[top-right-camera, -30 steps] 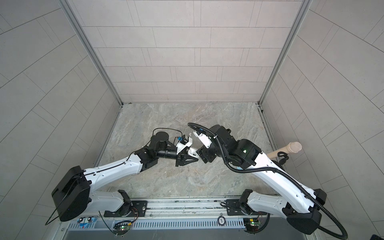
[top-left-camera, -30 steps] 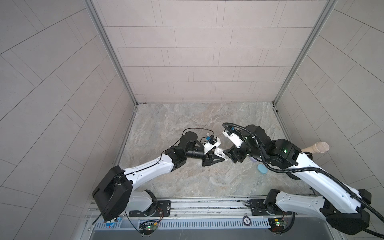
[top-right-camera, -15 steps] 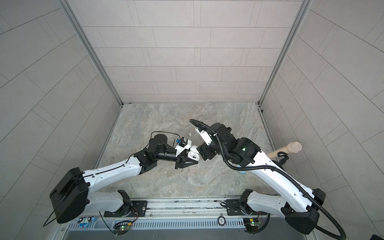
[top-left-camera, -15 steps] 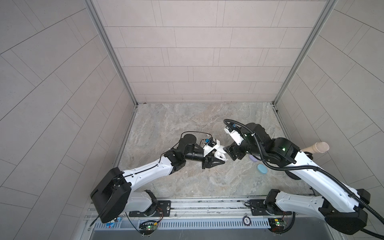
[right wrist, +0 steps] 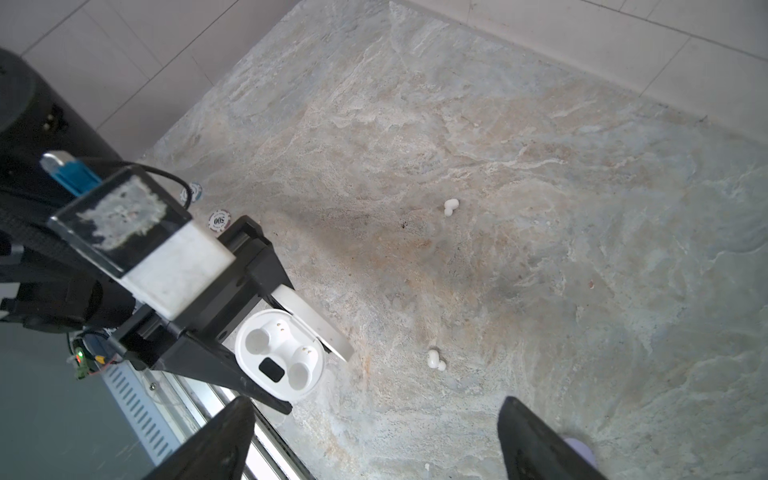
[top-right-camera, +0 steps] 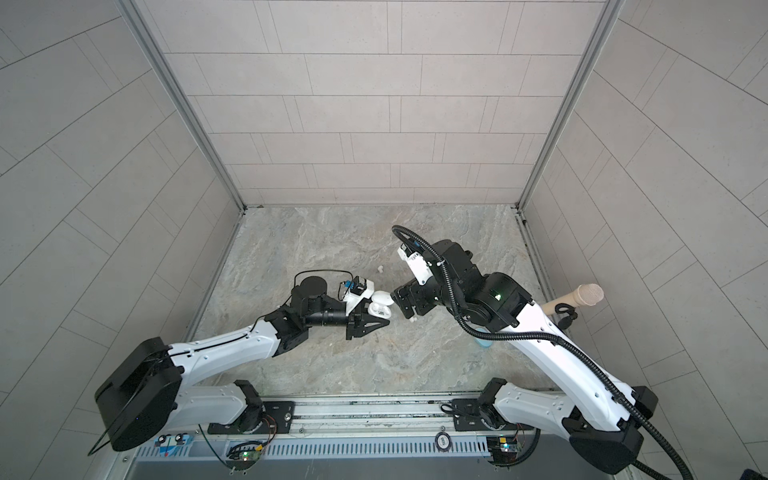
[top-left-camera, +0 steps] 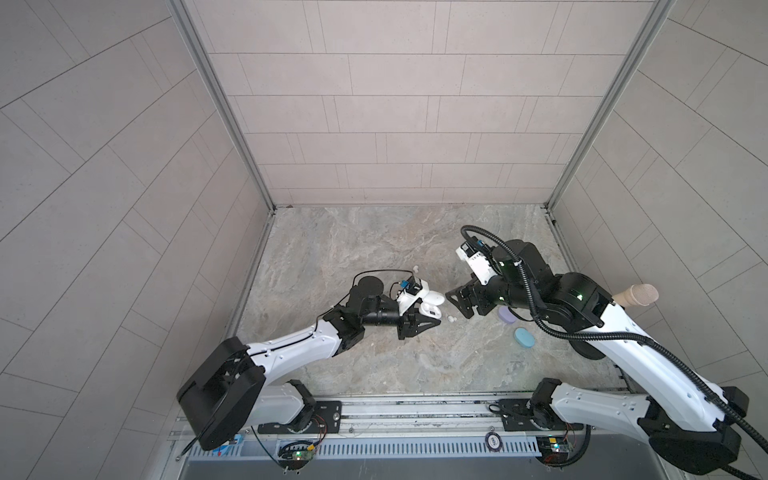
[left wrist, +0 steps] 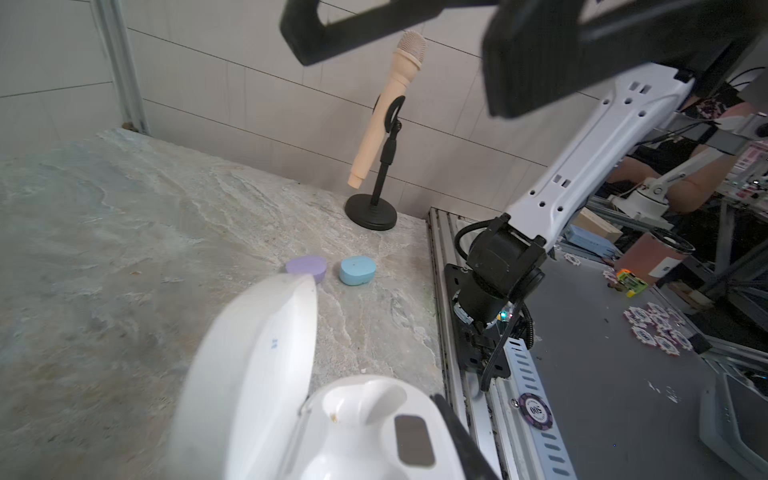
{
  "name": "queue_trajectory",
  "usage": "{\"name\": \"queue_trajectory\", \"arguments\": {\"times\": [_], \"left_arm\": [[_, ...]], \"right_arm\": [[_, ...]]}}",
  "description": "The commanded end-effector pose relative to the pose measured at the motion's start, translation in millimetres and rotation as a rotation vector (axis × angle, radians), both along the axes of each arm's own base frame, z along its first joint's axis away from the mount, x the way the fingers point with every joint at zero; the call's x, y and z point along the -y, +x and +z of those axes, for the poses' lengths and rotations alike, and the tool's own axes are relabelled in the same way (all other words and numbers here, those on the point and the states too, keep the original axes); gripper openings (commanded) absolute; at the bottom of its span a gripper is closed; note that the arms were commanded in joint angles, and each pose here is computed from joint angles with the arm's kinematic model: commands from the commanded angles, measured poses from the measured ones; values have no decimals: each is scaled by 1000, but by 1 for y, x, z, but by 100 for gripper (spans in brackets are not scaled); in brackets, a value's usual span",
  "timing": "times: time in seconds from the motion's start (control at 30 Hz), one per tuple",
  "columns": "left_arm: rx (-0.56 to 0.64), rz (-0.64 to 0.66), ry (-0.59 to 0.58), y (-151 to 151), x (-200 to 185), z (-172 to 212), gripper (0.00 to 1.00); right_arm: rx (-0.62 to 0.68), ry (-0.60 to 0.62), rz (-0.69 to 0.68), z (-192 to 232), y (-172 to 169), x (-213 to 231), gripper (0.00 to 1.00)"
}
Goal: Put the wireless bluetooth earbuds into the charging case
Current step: 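Draw the right gripper back from the open white case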
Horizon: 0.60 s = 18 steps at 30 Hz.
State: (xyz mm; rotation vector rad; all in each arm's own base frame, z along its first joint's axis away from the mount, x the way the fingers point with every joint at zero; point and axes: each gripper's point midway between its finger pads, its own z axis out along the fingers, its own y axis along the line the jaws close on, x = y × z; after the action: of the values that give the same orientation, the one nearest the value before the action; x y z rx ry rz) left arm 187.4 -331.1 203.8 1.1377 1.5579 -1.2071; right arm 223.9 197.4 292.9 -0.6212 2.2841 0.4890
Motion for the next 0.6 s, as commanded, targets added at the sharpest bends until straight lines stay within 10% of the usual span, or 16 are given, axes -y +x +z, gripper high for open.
{"name": "queue_trajectory", "arguments": {"times": [0.0,0.57], "left_arm": [[69,78,-59,11,-11,21,9],[115,272,-94,35,-44,31,10]], "right_arm": [[-132,53,-127,-27,1,17,95],[-609,71,-431,-207,22,8,93]]}}
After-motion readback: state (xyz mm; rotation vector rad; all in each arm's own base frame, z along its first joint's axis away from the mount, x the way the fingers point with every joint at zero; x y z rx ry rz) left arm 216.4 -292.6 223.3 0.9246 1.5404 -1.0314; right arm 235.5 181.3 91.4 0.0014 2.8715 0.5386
